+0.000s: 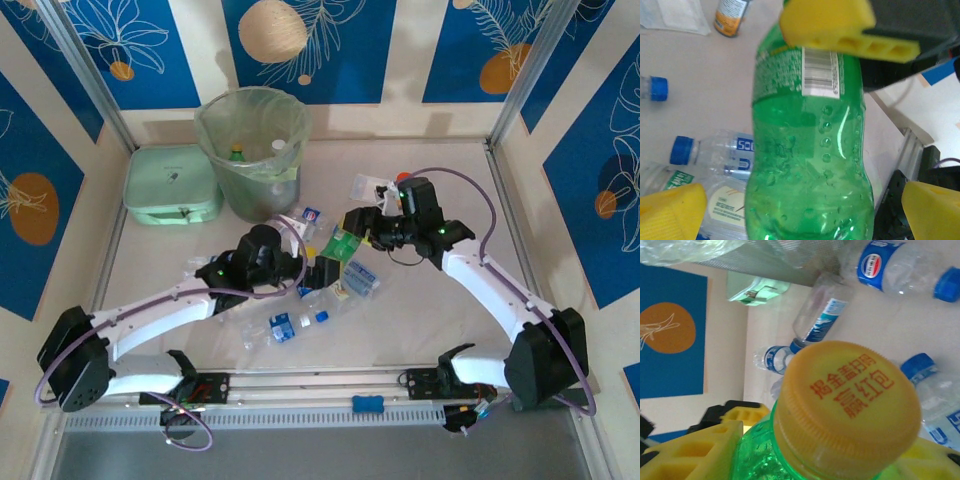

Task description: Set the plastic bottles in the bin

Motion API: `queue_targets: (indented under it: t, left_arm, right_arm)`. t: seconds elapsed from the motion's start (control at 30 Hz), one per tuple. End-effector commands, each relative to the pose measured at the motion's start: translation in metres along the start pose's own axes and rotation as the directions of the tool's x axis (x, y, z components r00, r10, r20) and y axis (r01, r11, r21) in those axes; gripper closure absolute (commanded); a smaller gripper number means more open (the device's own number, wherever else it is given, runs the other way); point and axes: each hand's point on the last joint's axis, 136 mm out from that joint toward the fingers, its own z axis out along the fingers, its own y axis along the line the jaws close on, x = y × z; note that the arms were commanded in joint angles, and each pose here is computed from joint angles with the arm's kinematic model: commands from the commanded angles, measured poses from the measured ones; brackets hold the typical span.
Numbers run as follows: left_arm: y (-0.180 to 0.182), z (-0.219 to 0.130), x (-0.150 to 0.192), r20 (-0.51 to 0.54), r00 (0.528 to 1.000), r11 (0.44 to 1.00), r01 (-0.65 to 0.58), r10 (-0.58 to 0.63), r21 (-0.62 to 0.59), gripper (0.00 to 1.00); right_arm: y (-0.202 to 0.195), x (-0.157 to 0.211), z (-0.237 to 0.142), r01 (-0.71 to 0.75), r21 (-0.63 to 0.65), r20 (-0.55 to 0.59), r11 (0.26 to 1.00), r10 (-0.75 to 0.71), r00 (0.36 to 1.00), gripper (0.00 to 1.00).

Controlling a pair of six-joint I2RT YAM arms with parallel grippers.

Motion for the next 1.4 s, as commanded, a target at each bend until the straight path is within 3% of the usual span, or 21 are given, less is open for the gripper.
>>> queue_targets:
  t: [0.0,0.17,0.37,0.8,0.9,1.03,1.13,1.37]
  left_arm:
    - [-0.015,-0.001,-0.015,0.006,0.999,0.998,-0.047,0.047,0.051,0.0]
    - [-0.003,0.0,-0.024,0.033,0.994,0.994,-0.105,0.105,-0.023,0.0]
    - [-0.001,0.017,-0.024,0.009,0.995,0.995,-0.103,0.103,0.014,0.02]
    - [0.007,0.026,-0.025,0.018,0.997,0.997,-0.074,0.073,0.026,0.43]
    - [0.011,0.026,-0.026,0.021,0.998,0.998,-0.063,0.063,0.012,0.45]
    - [0.02,0.022,-0.031,0.053,0.998,0.999,-0.045,0.047,-0.029,0.48]
    - [0.028,0.016,-0.036,0.083,0.996,0.998,-0.027,0.031,-0.052,0.48]
    - [0.04,-0.007,-0.045,0.134,0.99,0.992,-0.014,0.031,-0.126,0.48]
  right_arm:
    - [0.018,0.002,0.0,0.056,-0.072,-0.041,0.996,-0.059,0.997,0.53]
    - [0.024,0.005,0.002,0.051,-0.108,-0.069,0.993,-0.059,0.996,0.53]
    - [0.03,0.006,0.003,0.057,-0.127,-0.071,0.99,-0.067,0.995,0.53]
    - [0.031,0.0,0.016,0.044,-0.141,-0.1,0.989,-0.058,0.993,0.5]
    - [0.033,-0.004,0.018,0.041,-0.145,-0.101,0.989,-0.057,0.993,0.42]
    - [0.035,-0.013,0.016,0.045,-0.131,-0.085,0.99,-0.056,0.995,0.15]
    - [0.029,-0.024,0.01,0.034,-0.1,-0.049,0.994,-0.039,0.998,0.03]
    - [0.009,-0.047,-0.01,0.011,-0.047,0.051,0.999,-0.009,0.999,0.01]
